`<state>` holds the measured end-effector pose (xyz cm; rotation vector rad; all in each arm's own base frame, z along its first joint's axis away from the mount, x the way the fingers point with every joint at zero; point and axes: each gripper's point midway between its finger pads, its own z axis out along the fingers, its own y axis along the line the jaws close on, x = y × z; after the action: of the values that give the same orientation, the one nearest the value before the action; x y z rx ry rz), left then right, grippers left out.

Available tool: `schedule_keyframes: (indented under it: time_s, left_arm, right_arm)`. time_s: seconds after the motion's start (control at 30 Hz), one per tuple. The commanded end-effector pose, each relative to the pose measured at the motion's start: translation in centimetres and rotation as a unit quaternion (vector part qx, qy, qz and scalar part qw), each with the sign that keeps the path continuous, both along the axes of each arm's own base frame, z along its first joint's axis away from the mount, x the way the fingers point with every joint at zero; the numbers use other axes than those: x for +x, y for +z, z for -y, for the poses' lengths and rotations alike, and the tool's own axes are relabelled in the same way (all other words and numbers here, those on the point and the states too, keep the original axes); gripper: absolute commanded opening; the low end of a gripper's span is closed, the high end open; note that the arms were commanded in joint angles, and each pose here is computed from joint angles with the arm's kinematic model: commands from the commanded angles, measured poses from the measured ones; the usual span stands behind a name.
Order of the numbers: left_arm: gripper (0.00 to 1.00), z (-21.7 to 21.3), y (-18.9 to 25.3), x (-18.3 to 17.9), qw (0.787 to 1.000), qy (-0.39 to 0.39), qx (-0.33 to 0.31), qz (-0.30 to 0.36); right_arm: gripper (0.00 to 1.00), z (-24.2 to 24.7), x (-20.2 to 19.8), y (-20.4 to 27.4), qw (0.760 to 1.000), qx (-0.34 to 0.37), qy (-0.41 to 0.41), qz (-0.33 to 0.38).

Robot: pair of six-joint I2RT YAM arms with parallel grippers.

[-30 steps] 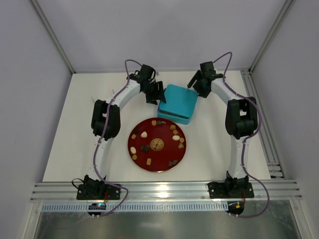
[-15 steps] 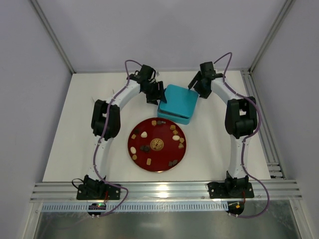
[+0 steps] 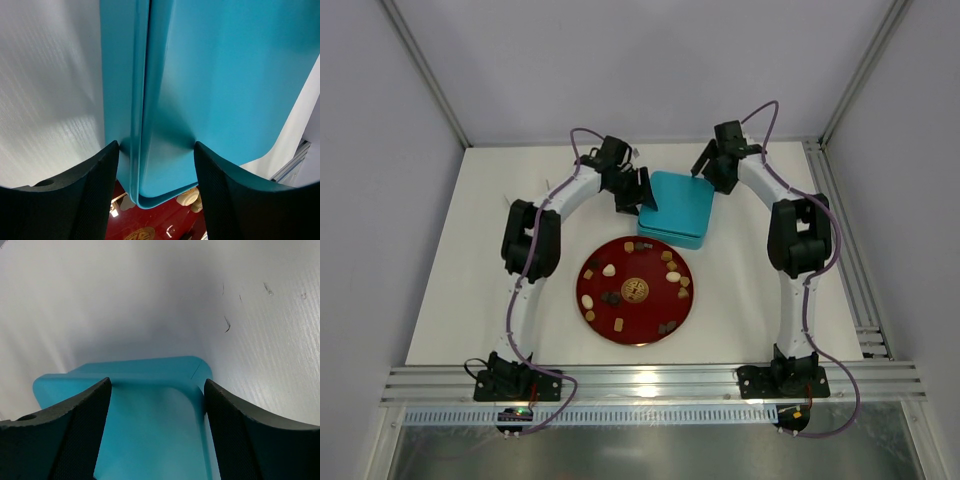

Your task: Pack the chocolate

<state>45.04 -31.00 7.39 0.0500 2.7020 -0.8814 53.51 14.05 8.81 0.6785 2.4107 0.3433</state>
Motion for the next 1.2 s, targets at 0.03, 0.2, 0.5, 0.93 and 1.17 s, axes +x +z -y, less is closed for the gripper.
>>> schedule_keyframes:
  time_s: [0.03, 0.2, 0.5, 0.93, 1.17]
  left_arm:
    - [0.62, 1.5, 4.6, 0.6, 0.998, -0.007, -0.05, 0.044]
    - [0.64, 1.7, 5.6, 0.7, 0.997, -0.008, -0.063, 0.053]
    - [0.66, 0.2, 6.1, 0.2, 0.996, 0.017, -0.063, 0.053]
    - [0.67, -0.3, 5.6, -0.5, 0.994, 0.037, -0.098, 0.043]
    - [0.68, -0.6, 4.3, -1.7, 0.995, 0.038, -0.095, 0.023]
  right_arm:
    - [0.75, -0.3, 0.3, 0.2, 1.0, -0.011, 0.011, 0.003]
    - [0.75, -0.2, 0.3, 0.0, 1.0, -0.013, 0.011, 0.002]
    - [0.75, -0.1, 0.0, -0.2, 1.0, -0.016, 0.014, -0.001]
    - [0.75, -0.2, -0.5, 1.0, 1.0, -0.016, 0.017, 0.012]
    - [0.75, -0.6, -0.8, 1.1, 0.999, -0.02, 0.021, 0.013]
